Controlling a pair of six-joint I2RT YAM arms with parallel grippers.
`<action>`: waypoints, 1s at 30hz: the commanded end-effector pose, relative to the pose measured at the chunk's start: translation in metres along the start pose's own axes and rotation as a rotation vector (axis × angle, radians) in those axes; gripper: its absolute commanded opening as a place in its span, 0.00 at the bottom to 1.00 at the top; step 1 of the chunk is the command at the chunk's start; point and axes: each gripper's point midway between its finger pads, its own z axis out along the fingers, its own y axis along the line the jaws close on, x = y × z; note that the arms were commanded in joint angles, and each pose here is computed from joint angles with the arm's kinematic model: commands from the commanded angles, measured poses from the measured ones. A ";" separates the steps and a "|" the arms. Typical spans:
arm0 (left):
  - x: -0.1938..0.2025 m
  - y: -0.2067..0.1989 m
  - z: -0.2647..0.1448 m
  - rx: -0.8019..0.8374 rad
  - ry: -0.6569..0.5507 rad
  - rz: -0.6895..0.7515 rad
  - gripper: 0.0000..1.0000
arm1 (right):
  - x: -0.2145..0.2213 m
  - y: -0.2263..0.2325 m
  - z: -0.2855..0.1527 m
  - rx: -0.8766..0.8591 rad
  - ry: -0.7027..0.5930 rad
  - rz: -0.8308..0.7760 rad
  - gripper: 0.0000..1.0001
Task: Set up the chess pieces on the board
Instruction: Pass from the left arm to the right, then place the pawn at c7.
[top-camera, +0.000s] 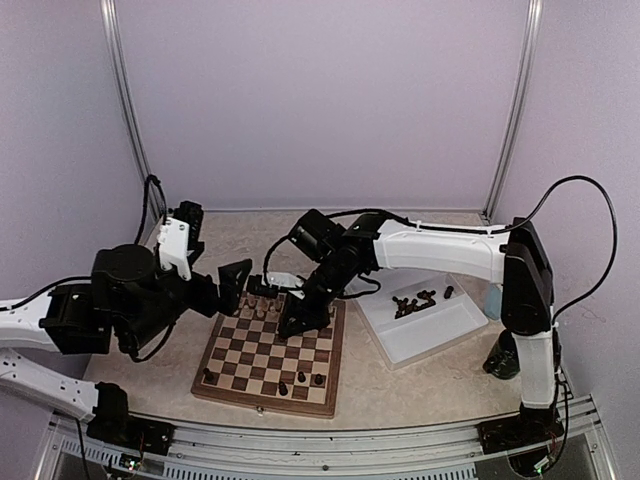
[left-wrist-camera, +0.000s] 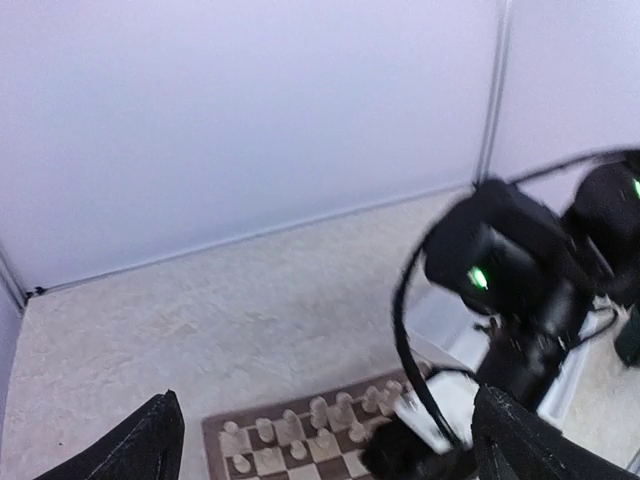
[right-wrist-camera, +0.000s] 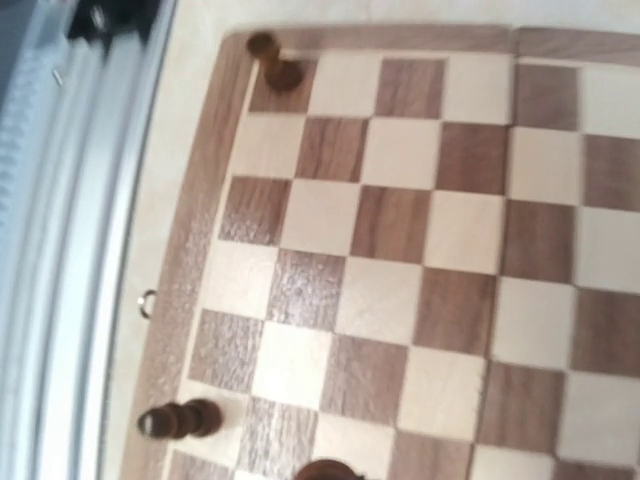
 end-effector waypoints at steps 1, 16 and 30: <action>-0.027 0.054 -0.011 -0.166 -0.142 -0.003 0.99 | 0.011 0.001 0.025 0.089 0.140 -0.106 0.05; -0.014 0.109 -0.015 -0.277 -0.189 -0.034 0.99 | 0.042 0.017 0.073 0.107 0.336 -0.210 0.05; -0.010 0.106 -0.009 -0.281 -0.167 0.003 0.99 | 0.055 0.034 0.081 0.058 0.374 -0.233 0.05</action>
